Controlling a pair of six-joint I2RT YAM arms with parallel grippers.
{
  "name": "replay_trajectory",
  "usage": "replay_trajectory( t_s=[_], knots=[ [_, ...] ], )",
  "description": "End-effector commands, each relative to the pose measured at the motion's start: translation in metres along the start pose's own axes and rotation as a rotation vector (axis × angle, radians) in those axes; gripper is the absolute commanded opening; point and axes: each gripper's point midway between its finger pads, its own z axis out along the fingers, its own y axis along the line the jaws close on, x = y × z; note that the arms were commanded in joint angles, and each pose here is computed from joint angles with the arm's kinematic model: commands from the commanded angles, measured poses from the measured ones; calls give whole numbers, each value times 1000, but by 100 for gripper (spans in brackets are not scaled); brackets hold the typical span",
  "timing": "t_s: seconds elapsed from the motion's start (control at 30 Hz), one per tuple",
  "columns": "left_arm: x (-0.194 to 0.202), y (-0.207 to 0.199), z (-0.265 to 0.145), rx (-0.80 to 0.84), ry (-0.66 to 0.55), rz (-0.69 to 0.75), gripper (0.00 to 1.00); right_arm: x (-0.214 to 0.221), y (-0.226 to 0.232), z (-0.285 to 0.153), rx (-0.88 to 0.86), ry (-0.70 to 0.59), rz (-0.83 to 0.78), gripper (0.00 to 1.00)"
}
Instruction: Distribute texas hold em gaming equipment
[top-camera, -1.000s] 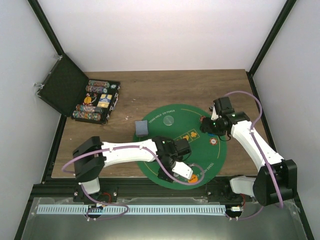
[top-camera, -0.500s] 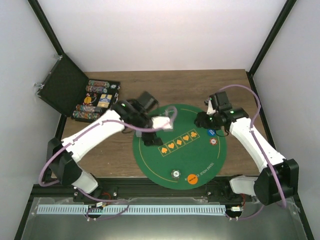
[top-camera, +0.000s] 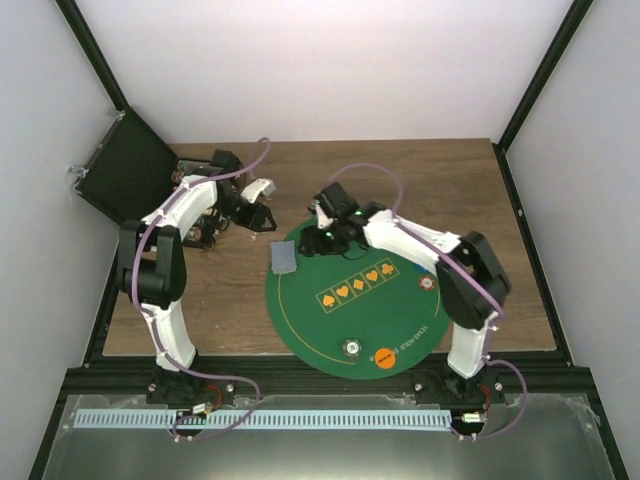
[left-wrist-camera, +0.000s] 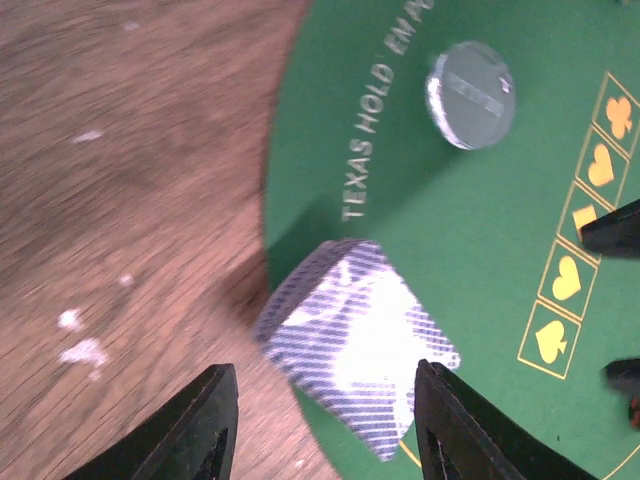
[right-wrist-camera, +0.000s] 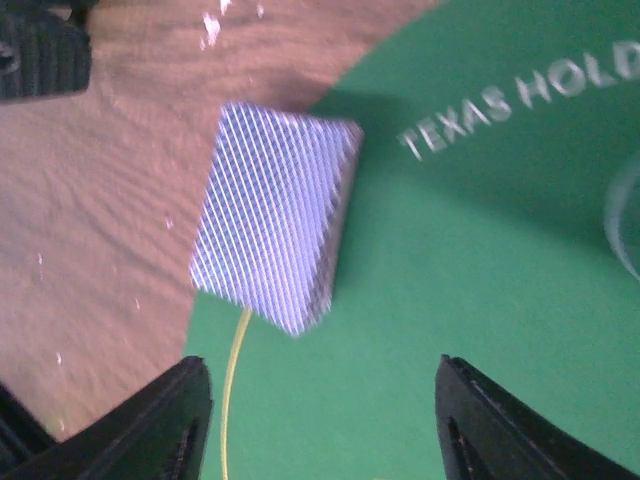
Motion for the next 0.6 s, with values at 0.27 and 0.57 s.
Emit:
replay_trajectory(
  t_s=[0.27,0.57],
  knots=[
    [15,52,-70,-94,-146,-135,58,-41,35,61,282,-93,-149,100],
    [31,47,-63,-64,-136,-134,59,-30,29,85,415,-37,-209,100]
  ],
)
